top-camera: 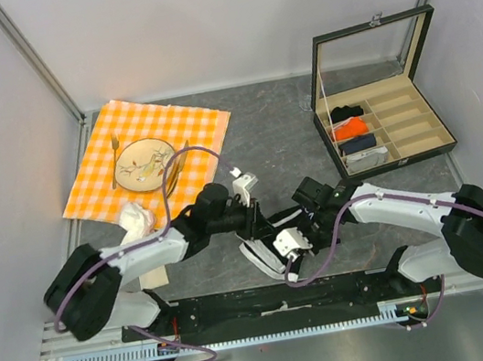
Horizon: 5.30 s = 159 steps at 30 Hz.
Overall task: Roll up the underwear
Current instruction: Fold the underwear at the center of the board.
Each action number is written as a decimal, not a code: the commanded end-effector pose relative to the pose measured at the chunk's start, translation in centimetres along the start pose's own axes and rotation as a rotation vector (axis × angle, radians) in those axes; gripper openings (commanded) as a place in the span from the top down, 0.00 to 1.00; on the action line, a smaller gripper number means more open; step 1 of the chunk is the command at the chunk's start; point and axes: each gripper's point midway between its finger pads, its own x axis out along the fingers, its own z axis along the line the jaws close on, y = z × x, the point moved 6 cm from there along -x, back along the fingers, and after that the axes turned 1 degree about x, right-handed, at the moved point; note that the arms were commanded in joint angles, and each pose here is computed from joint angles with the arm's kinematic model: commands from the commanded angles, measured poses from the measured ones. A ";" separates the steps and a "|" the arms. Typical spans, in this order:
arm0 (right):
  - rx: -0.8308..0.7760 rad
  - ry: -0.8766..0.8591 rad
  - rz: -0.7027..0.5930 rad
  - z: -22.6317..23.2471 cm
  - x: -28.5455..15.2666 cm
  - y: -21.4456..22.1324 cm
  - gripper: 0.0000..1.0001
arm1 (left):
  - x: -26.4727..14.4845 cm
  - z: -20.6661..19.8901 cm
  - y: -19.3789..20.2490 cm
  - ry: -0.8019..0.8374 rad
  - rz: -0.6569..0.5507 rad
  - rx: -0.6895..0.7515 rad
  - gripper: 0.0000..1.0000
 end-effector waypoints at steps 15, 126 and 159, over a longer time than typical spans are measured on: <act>0.082 -0.139 0.031 -3.4 -2.0 -3.2 0.93 | 5.6 4.5 5.9 -0.062 0.219 -0.137 0.82; 0.719 0.026 -0.230 -15.8 -1.5 0.1 0.52 | -1.3 5.7 2.4 -0.299 -0.076 -0.123 0.55; 0.667 0.053 -0.114 -15.3 2.5 -1.1 0.73 | -7.6 4.1 0.9 -0.465 -0.299 -0.207 0.37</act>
